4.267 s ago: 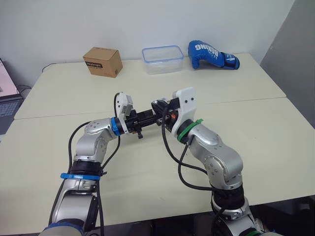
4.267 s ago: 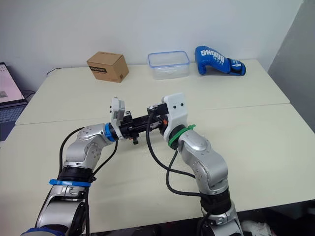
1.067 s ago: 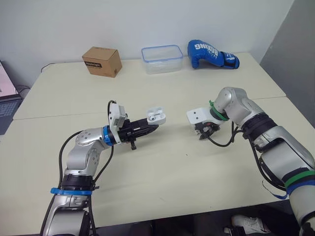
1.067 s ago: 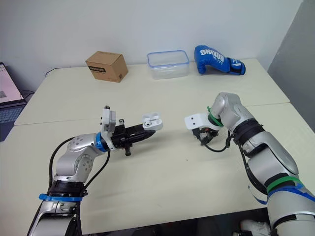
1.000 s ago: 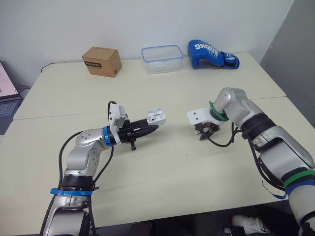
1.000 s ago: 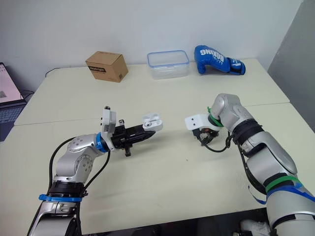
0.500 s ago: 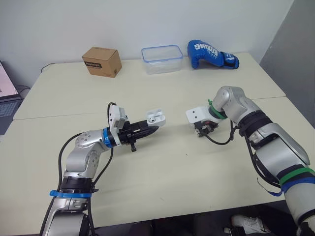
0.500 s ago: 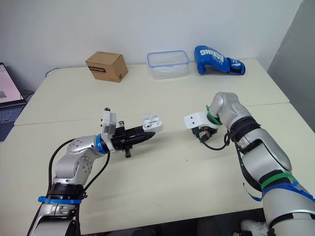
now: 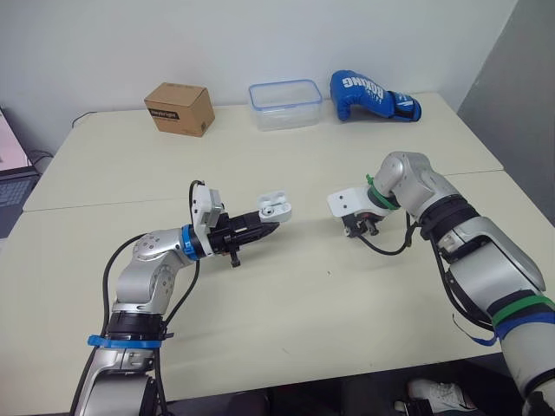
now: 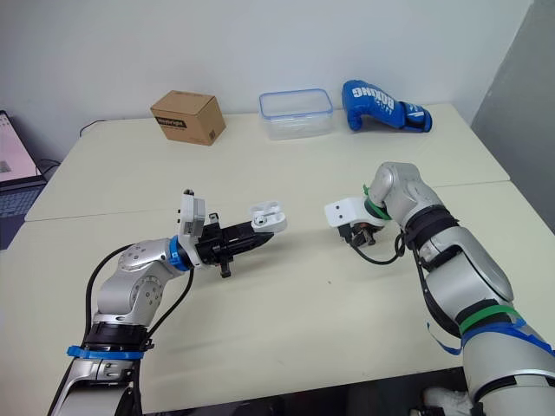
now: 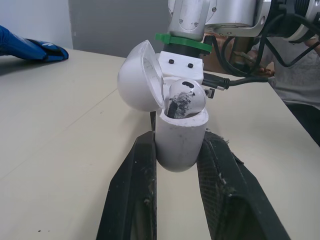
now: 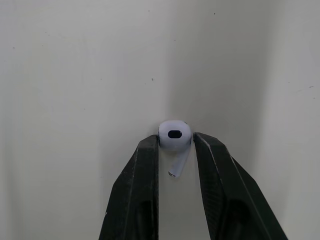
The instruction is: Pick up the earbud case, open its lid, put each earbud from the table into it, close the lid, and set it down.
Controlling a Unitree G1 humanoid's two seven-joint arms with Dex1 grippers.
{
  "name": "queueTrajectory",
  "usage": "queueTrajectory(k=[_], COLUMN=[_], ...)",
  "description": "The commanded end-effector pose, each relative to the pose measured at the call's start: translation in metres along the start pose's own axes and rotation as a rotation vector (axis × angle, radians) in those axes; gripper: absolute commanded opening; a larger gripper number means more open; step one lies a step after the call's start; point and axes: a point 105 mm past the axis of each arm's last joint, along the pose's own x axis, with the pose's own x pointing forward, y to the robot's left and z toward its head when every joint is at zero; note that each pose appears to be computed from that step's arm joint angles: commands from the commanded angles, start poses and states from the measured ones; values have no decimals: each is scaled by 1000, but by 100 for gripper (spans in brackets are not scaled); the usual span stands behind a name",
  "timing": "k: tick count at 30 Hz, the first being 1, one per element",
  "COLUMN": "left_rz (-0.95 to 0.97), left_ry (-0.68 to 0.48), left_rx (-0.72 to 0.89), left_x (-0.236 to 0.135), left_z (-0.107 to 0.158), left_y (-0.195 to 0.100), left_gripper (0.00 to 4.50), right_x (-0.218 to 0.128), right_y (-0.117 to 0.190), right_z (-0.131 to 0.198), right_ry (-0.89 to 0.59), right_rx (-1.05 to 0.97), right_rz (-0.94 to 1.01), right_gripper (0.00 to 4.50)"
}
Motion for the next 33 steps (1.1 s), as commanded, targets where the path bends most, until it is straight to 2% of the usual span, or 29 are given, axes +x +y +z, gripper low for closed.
queueTrajectory(k=[1, 2, 10, 18, 23, 33], left_rz=[-12, -11, -13, -19, -34, -48], left_ry=[-35, -35, -35, -39, -43, -48], left_rx=[46, 46, 47, 45, 42, 43], left_x=[2, 2, 3, 5, 9, 13], left_z=[14, 14, 13, 12, 11, 12], left_y=[-1, -1, -2, -1, 0, 0], left_gripper=[75, 75, 75, 75, 75, 75], right_x=[-10, -10, -22, -23, -21, -23], right_y=[-7, -7, 4, 55, 75, 87], right_z=[6, 6, 3, -14, -19, -20], right_ry=[-6, -5, -8, 33, 58, 85], right_rx=[-33, -32, -36, -23, -27, -30], right_rz=[-34, -34, 15, 102, 119, 139], right_gripper=[50, 39, 39, 39, 39, 39])
